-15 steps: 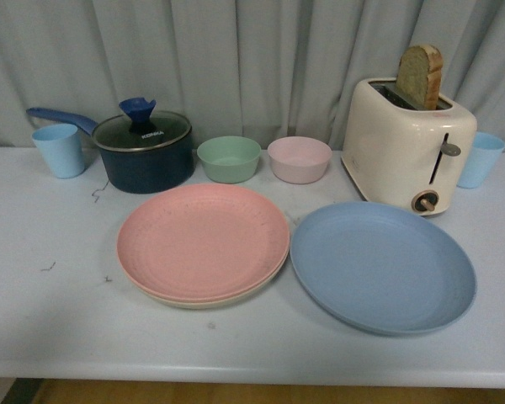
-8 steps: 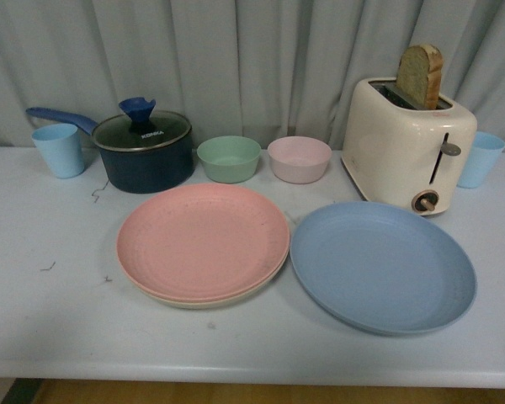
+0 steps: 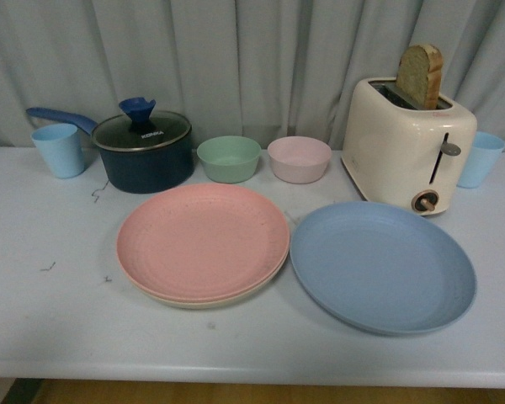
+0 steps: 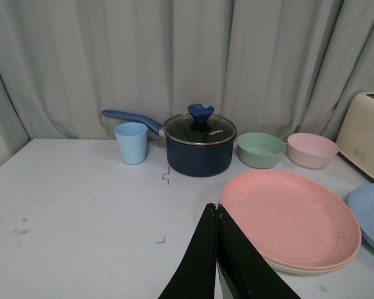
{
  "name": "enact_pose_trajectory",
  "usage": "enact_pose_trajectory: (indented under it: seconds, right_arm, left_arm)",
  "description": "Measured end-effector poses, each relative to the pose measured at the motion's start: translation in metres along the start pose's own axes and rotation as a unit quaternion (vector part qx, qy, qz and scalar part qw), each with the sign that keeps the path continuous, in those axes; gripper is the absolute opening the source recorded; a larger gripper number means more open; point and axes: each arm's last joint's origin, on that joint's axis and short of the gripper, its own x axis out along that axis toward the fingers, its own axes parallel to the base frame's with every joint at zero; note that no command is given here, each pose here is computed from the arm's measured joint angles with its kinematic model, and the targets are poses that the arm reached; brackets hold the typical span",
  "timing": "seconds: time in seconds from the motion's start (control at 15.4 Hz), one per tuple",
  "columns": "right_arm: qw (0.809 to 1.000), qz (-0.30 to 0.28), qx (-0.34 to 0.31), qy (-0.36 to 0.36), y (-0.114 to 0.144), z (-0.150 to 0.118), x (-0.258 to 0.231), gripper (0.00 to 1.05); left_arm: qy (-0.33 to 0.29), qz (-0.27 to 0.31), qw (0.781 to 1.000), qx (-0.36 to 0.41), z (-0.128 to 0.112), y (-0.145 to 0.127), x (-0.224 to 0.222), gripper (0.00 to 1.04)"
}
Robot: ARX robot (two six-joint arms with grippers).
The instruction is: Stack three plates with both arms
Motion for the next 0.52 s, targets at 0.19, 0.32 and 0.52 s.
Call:
enact_pose_trajectory:
  seconds: [0.19,0.32,0.52]
  right_arm:
    - [1.000,0.000,0.000,0.000,0.000,0.000,0.000,0.98]
    - [1.000,0.000,0.000,0.000,0.000,0.000,0.000,0.98]
    - [1.000,0.000,0.000,0.000,0.000,0.000,0.000,0.98]
  left_arm:
    - [0.000,0.000,1.000,0.000,0.000,0.000,-0.003,0.02]
    - [0.000,0.000,1.000,0.000,0.000,0.000,-0.005,0.02]
    - [0.008,0.001,1.000,0.000,-0.004,0.000,-0.016,0.02]
